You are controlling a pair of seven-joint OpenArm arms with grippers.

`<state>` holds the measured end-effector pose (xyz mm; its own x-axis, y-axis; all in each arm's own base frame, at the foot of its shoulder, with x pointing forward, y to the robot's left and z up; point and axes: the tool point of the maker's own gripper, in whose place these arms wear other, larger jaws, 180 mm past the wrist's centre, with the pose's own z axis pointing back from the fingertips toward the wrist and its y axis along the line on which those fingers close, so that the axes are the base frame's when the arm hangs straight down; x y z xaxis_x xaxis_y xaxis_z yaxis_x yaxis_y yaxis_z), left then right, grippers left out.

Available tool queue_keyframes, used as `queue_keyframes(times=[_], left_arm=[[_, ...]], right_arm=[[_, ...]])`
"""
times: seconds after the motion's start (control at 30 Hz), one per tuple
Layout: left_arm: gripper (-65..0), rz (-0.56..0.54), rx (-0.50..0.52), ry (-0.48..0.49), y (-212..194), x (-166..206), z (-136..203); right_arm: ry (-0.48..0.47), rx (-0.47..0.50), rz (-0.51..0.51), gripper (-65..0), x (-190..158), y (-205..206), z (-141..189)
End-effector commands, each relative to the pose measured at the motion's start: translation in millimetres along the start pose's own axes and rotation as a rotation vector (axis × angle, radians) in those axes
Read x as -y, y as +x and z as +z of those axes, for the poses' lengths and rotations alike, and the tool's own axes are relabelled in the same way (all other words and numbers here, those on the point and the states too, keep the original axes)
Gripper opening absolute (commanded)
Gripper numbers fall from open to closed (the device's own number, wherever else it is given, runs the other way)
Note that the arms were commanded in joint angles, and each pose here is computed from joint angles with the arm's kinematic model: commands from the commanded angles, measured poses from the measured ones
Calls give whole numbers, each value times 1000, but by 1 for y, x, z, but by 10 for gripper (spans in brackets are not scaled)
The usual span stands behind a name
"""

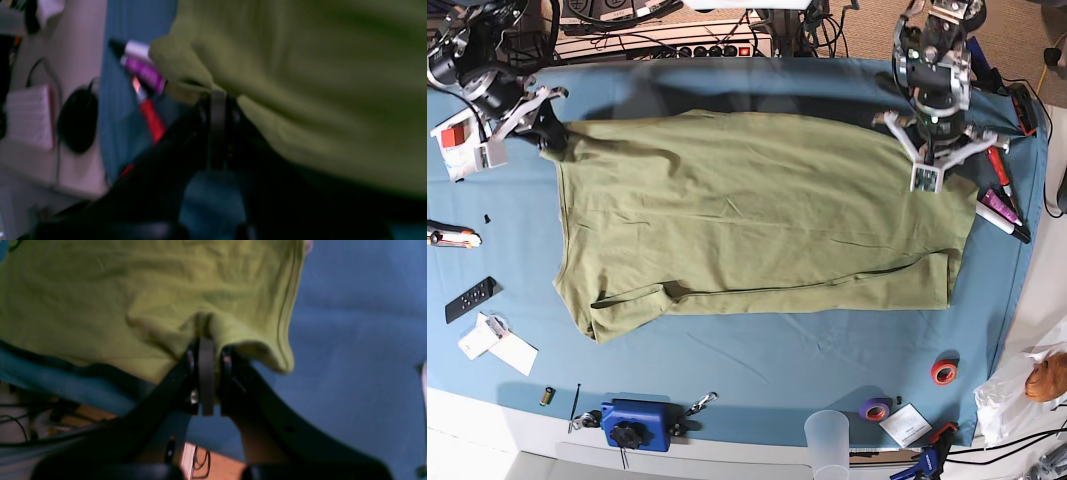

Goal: Layout the t-shirt on the table in an organized manner, then fold the t-shirt properly
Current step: 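Lower the shirt flat onto the table with both grippers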

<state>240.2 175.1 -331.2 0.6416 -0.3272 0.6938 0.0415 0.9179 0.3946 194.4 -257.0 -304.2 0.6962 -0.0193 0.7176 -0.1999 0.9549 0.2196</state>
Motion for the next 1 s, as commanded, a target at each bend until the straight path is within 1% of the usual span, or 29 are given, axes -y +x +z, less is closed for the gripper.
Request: queue_keyframes(times=[0.0, 0.03, 0.13, 0.3, 0.43, 0.57, 0.63, 0.73, 0.8, 0.97], left_arm=[[-650, 15, 65, 9, 18, -5, 1], [-650, 27, 76, -3, 23, -2, -1], [-650, 53, 82, 7, 30, -1, -9], [-650, 76, 37, 27, 25, 1, -31], [-650, 91, 2, 82, 18, -17, -46], [-650, 146, 24, 163, 26, -52, -50], [-650, 198, 41, 144, 29, -57, -52], [-650, 196, 57, 11, 34, -37, -54], [-650, 191, 78, -40, 38, -28, -54], [-650, 214, 121, -14, 51, -35, -55]], right_arm=[[-10, 52, 27, -650, 2, 16, 3], [-24, 58, 32, -650, 5, 18, 3], [-55, 73, 47, -650, 10, 25, 1], [-84, 106, 43, -650, 20, 33, -2], [-70, 104, -40, -650, 34, 26, -16], [-45, 107, -135, -650, 47, 20, -32], [-36, 114, -160, -650, 50, 21, -37], [-27, 137, -161, -650, 50, 29, -39], [-24, 148, -159, -650, 50, 34, -40], [-23, 154, -155, -650, 50, 38, -41]])
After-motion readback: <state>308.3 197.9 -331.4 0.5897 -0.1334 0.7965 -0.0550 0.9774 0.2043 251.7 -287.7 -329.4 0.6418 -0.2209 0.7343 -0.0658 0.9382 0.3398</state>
